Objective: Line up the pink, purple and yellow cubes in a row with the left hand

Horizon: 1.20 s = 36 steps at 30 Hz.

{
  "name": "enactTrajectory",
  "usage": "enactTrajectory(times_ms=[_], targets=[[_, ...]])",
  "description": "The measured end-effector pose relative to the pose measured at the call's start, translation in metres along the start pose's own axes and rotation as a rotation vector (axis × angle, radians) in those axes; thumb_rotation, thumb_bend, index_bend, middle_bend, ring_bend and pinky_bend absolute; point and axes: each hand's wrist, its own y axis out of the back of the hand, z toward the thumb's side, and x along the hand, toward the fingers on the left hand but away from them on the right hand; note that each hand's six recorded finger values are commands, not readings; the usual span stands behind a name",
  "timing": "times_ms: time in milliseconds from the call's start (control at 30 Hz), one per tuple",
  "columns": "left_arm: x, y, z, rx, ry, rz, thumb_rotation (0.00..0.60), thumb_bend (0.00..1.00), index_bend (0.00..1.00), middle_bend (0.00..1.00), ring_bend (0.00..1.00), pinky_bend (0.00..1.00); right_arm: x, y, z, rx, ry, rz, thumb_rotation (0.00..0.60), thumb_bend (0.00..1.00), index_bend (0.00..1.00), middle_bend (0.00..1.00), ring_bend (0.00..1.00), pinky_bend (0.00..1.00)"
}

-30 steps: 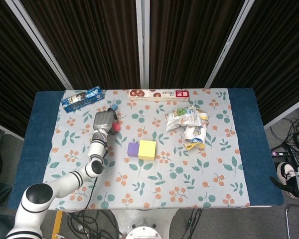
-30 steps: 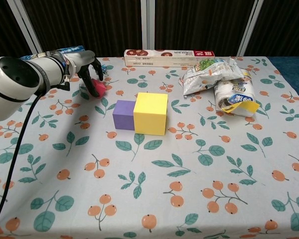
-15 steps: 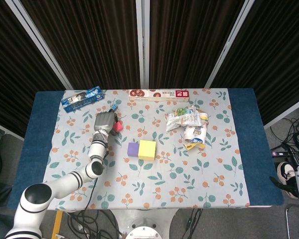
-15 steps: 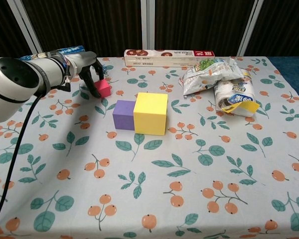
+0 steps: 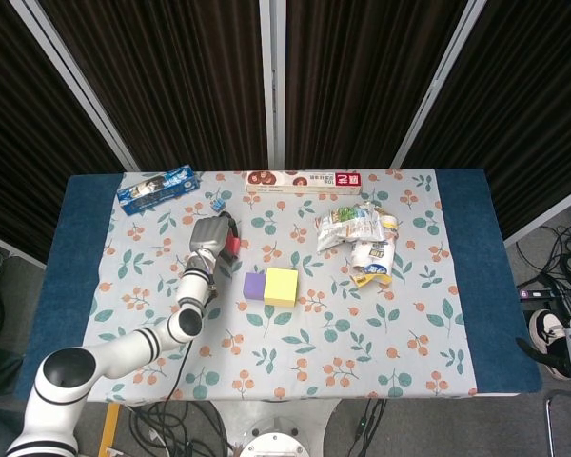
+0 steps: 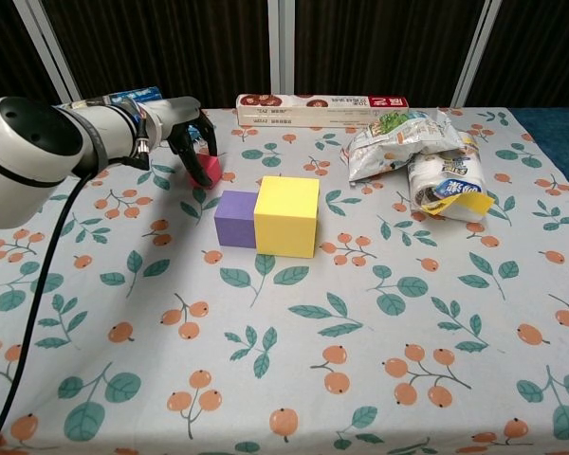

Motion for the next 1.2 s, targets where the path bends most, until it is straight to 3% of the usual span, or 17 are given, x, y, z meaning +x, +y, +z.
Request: enactTrajectory(times_ms=[300, 567, 767, 1200], targets=[[0.005, -0.002, -0.006, 0.048, 0.009, 0.022, 0.6, 0.23, 0.52, 0.29, 0.3, 0.31, 0.0, -0.001, 0.0, 0.001, -0.001, 0.004, 0.6, 0.03, 0.09, 0.17, 0.01, 0.12], [0.005, -0.001, -0.002, 0.067, -0.015, 0.043, 0.6, 0.34, 0.62, 0.35, 0.3, 0.31, 0.0, 0.001, -0.001, 0.001, -0.004, 0.0, 0.6, 0.03, 0.09, 0.17, 0.01, 0.11], [0.002, 0.001, -0.005, 0.071, -0.029, 0.046, 0.6, 0.35, 0.62, 0.35, 0.3, 0.31, 0.001, 0.001, 0.0, -0.004, 0.004, -0.004, 0.6, 0.03, 0.09, 0.17, 0.01, 0.12], [-0.034, 0.012, -0.022, 0.023, -0.028, -0.037, 0.6, 0.34, 0.6, 0.35, 0.3, 0.31, 0.001, 0.003, 0.011, -0.024, 0.052, -0.014, 0.6, 0.03, 0.09, 0.17, 0.01, 0.12]])
